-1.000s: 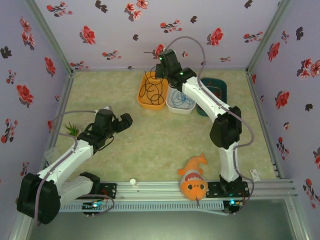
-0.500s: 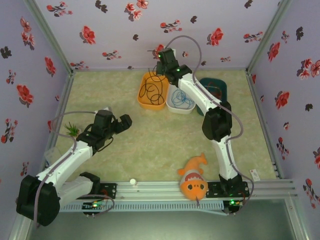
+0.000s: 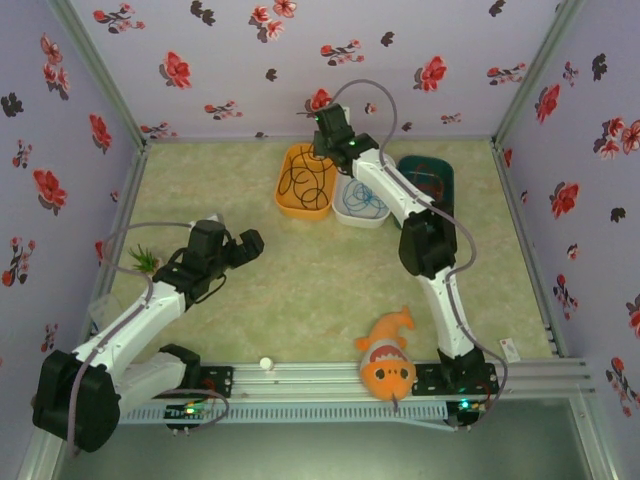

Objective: Untangle the cables

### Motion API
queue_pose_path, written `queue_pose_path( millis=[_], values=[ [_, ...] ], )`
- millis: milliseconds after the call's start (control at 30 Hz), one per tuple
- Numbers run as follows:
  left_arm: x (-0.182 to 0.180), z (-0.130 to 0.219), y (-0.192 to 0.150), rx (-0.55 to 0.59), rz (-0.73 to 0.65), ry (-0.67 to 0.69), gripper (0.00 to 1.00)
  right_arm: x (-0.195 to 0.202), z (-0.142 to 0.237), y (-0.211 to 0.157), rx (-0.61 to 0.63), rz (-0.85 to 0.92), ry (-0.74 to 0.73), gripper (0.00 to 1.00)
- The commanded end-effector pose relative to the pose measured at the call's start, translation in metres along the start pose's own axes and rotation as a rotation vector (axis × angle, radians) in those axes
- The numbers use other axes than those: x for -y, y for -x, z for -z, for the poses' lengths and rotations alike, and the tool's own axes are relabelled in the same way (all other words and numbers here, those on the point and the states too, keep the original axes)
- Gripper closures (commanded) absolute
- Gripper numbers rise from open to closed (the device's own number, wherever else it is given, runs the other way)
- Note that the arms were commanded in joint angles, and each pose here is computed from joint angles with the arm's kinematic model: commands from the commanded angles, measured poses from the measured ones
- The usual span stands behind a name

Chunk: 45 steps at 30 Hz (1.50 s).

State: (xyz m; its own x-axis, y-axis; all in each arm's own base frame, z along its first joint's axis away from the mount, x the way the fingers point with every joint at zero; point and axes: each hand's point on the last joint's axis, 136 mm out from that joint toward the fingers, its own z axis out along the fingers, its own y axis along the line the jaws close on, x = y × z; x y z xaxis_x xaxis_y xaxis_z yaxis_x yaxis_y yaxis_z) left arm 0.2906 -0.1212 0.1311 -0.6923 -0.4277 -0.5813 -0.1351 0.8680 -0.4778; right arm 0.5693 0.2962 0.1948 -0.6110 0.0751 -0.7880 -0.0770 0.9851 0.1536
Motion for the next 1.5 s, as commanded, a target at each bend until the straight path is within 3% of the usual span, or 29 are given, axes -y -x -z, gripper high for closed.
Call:
queue_pose_path(
  millis=[0, 800, 1467],
  values=[
    [-0.009, 0.001, -0.002, 0.000, -0.022, 0.033, 0.00, 0.001, -0.009, -0.008, -0.032, 0.015, -0.003, 1.00],
    [-0.011, 0.001, -0.003, -0.004, -0.025, 0.042, 0.00, 0.006, -0.041, -0.045, -0.143, 0.030, 0.005, 1.00],
    [-0.010, 0.001, -0.002, -0.006, -0.028, 0.042, 0.00, 0.021, -0.044, -0.037, -0.148, 0.007, 0.003, 1.00]
  ],
)
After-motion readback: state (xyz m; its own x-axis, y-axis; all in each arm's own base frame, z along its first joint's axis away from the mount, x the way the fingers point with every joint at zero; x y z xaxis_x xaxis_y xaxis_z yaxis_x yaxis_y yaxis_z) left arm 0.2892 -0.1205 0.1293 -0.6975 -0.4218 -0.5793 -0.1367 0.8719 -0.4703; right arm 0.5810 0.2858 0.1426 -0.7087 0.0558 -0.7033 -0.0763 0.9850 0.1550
